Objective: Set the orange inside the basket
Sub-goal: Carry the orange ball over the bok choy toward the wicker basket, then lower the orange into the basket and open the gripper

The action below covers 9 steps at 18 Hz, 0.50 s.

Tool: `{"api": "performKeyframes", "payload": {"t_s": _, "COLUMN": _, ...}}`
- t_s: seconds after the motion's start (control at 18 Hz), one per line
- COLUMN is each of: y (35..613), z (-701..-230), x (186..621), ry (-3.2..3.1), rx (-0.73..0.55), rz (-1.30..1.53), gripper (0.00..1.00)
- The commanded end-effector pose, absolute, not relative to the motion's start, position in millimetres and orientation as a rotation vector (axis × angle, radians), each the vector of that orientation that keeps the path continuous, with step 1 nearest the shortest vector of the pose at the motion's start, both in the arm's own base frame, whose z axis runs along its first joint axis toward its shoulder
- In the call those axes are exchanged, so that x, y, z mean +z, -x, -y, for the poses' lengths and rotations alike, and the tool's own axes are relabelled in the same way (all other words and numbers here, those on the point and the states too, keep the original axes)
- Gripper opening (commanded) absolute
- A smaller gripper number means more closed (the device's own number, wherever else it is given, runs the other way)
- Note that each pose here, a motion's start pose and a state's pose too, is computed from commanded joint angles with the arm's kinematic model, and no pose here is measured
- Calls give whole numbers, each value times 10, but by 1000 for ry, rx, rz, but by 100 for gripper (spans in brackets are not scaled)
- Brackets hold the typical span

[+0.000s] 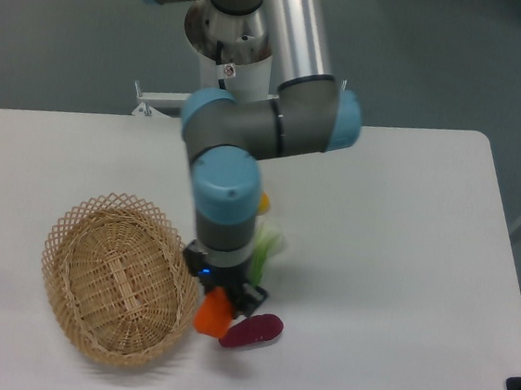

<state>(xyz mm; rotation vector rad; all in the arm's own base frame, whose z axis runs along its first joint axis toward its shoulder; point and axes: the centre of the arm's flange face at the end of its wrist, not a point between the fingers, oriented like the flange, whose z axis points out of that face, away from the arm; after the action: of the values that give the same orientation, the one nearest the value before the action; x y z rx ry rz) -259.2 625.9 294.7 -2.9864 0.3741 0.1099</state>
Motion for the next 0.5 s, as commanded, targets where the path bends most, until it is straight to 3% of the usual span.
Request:
{"api": "performKeyframes", "payload": {"t_s": 0.33, "y": 2151, "z": -6433, "x": 2814, "ry": 2992, "rx": 85, "rz": -451, "gripper": 40}}
{"api": "performKeyframes", "payload": {"t_s": 0.44, "y": 2074, "z": -6444, "x": 2764, "ry": 3002, "rx": 86, "rz": -470, "gripper": 44}}
{"api": "performKeyframes", "payload": {"t_s": 0.5, "y": 2024, "z": -6457, "x": 2737, "ry": 3009, "rx": 94, "rz": -485, "gripper": 51}}
